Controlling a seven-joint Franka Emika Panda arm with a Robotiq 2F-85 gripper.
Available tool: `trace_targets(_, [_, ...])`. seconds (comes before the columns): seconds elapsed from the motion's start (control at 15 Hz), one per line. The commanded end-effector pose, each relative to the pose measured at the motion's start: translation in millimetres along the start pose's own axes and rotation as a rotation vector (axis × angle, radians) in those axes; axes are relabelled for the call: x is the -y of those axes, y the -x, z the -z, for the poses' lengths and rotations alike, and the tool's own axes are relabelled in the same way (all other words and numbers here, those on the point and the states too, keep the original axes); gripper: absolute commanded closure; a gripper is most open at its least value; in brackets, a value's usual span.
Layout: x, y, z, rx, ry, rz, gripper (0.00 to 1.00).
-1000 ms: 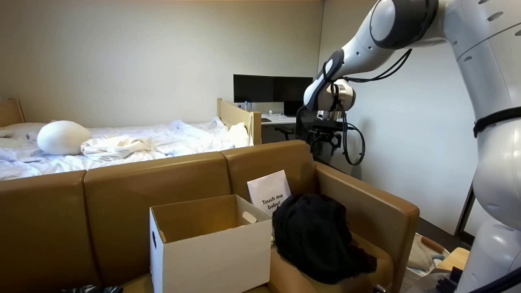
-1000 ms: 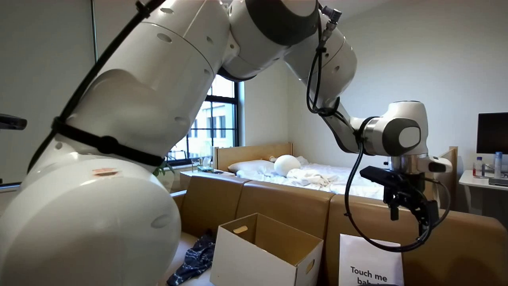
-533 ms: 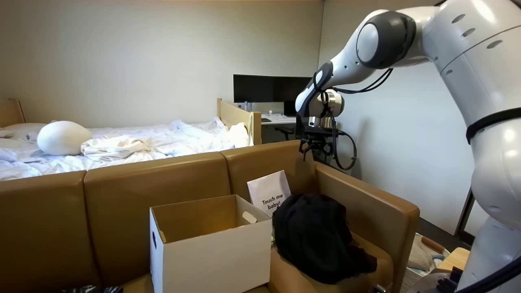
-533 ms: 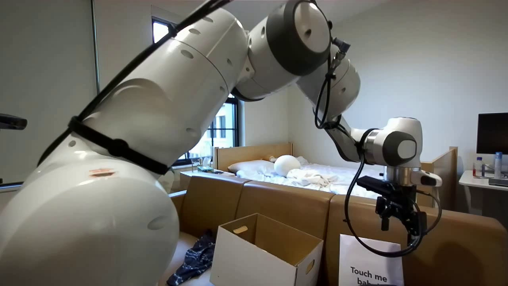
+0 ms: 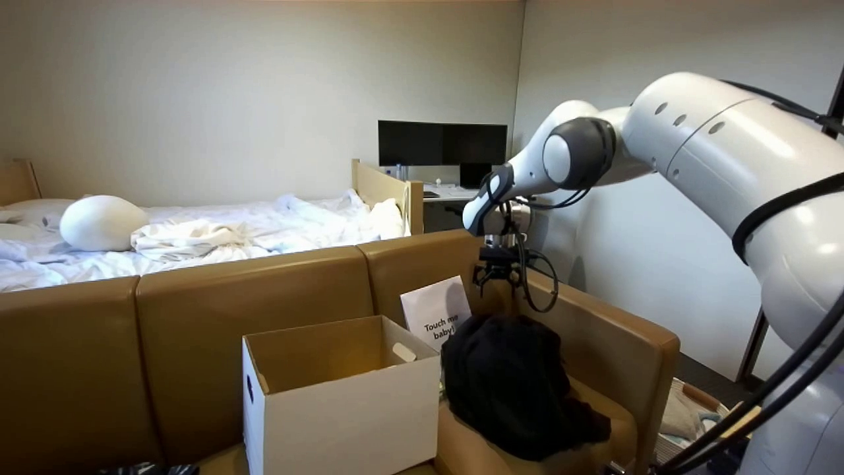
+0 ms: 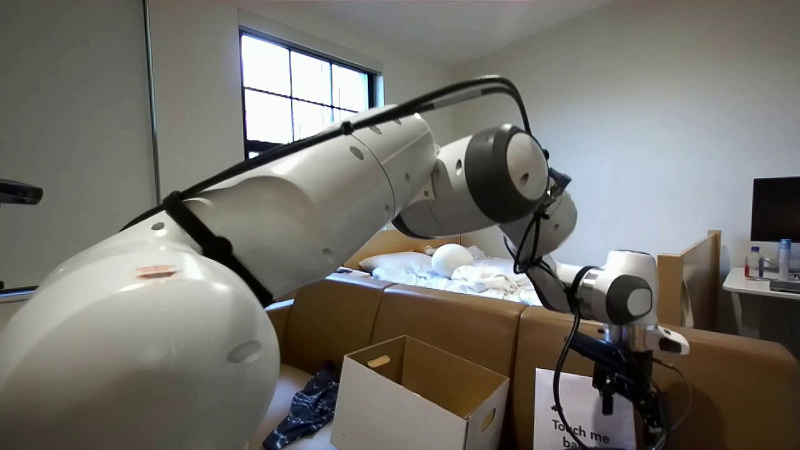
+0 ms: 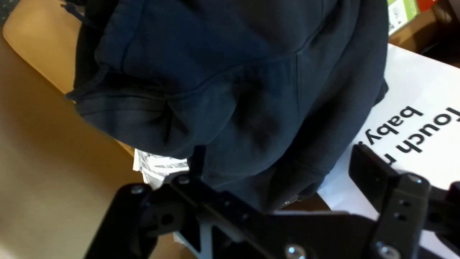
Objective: Put the black jersey inside the box
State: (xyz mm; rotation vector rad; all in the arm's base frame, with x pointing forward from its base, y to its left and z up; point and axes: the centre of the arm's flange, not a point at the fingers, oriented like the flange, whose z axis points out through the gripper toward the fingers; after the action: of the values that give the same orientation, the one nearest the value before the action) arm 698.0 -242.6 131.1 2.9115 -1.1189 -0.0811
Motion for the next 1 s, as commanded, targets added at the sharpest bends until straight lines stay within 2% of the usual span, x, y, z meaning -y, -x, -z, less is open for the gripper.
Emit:
trace_targets(0.0, [7,-42,-53,0.024,0.05,-0.025,0.0])
trace_targets(0.2, [6,-52,-89,0.066,0.086,-0.033,0.0])
trace_targets(0.4, [8,-59,-117,0.143,0.154,-0.034,0.0])
trace_targets(0.8, [17,-53,-133,0.235,0.221,-0.067,0.0])
trace_targets(0.87, [19,-53,-133,0.241,0.219,-0.074,0.25])
trace_targets(0.93, [22,-52,-133,0.25,0.21,-0.083,0.26])
